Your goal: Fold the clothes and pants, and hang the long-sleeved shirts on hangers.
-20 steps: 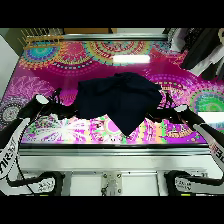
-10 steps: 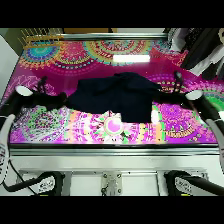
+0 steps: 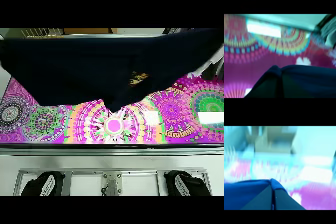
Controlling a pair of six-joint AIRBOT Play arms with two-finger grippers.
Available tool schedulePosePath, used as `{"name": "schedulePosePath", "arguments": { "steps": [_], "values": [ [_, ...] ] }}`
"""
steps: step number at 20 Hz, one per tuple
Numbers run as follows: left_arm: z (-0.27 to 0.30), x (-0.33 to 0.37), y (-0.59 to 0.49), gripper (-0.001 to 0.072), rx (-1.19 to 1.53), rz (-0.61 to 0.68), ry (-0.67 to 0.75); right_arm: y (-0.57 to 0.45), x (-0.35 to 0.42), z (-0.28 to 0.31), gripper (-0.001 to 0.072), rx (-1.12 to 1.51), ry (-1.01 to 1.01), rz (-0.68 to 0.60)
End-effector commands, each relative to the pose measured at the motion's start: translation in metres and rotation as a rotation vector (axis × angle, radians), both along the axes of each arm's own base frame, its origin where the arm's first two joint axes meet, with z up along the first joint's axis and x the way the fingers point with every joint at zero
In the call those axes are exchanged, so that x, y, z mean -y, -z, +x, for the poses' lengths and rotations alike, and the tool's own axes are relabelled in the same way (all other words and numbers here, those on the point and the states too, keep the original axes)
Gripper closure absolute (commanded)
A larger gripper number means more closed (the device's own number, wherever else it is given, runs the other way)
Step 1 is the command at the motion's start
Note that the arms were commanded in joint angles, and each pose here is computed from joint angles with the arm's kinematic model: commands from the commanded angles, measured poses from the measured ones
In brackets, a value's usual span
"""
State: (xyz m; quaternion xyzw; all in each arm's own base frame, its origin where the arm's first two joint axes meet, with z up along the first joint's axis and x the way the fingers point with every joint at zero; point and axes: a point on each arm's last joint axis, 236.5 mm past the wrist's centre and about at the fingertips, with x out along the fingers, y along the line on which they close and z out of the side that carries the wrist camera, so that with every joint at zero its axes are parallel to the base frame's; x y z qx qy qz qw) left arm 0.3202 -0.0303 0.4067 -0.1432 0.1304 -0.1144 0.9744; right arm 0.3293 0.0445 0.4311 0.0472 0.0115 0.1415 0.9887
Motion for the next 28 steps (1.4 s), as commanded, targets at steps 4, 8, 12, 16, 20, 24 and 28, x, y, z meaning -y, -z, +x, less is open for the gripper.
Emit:
{"name": "schedulePosePath", "arguments": {
  "steps": [4, 8, 12, 16, 20, 24, 28],
  "values": [
    [-0.13, 0.031, -0.125, 0.07, 0.447, 0.061, -0.053, -0.085, -0.015, -0.113, 0.0702, 0.288, 0.031, 0.017],
    [-0.128, 0.027, -0.116, 0.07, 0.445, 0.014, -0.07, -0.083, -0.016, -0.114, 0.0702, 0.271, 0.022, 0.055],
    [-0.053, 0.003, -0.052, 0.07, 0.225, -0.068, -0.08, -0.045, -0.016, -0.071, 0.0703, 0.079, -0.013, 0.145],
    [0.044, -0.013, 0.071, 0.07, -0.134, -0.156, -0.052, 0.073, -0.011, 0.027, 0.0703, -0.369, -0.064, 0.204],
    [0.131, 0.001, 0.212, 0.07, -0.423, -0.159, 0.022, 0.217, -0.001, 0.126, 0.0703, -0.72, -0.054, 0.21],
    [0.206, 0.007, 0.326, 0.07, -0.617, -0.197, 0.029, 0.315, 0.005, 0.206, 0.07, -0.77, -0.001, 0.224],
    [0.246, 0.01, 0.378, 0.0064, -0.743, -0.345, 0.039, 0.336, 0.017, 0.239, 0.0157, -0.745, 0.045, 0.25]
  ]
}}
